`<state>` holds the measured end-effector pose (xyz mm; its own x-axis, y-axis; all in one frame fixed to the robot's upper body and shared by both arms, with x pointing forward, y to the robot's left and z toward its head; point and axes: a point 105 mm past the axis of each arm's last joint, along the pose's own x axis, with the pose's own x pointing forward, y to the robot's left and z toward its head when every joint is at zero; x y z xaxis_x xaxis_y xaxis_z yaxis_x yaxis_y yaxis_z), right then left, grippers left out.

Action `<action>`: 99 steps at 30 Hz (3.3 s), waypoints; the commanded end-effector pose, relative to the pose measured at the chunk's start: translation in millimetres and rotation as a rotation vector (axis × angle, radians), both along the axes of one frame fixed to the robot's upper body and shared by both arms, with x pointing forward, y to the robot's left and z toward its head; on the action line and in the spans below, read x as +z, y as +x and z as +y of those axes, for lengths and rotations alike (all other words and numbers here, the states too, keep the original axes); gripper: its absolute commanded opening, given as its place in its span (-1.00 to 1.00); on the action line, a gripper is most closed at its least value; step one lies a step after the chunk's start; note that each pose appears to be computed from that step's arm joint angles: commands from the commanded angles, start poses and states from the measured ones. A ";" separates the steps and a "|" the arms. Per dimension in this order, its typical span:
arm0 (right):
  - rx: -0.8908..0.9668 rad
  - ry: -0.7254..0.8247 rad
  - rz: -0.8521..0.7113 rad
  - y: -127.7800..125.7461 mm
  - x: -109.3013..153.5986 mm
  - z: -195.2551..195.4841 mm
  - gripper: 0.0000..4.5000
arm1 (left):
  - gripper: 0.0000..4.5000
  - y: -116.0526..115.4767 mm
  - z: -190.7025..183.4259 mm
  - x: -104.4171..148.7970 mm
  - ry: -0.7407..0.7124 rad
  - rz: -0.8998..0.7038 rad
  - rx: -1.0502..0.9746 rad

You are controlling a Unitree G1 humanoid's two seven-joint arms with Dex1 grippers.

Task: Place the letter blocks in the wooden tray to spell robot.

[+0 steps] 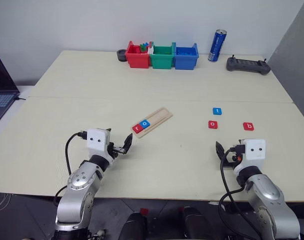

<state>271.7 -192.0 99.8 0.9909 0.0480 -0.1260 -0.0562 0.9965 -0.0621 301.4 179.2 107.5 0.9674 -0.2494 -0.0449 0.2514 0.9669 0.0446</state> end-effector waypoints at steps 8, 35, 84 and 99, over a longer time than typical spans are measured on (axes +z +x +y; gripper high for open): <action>-0.021 -0.024 -0.051 -7.2 9.6 -2.2 0.99 | 1.00 -13.5 -17.2 0.4 0.024 -0.002 -0.129; 0.781 -0.040 -0.001 14.1 56.7 50.2 0.99 | 1.00 27.8 -8.9 13.5 0.128 0.040 -0.471; 0.934 -0.074 0.021 23.0 77.7 69.8 1.00 | 0.51 79.9 -30.8 -17.6 0.261 0.097 -0.736; 1.157 -0.296 0.112 -17.8 53.2 40.1 1.00 | 0.51 9.1 -85.2 -0.4 0.373 -0.010 -1.281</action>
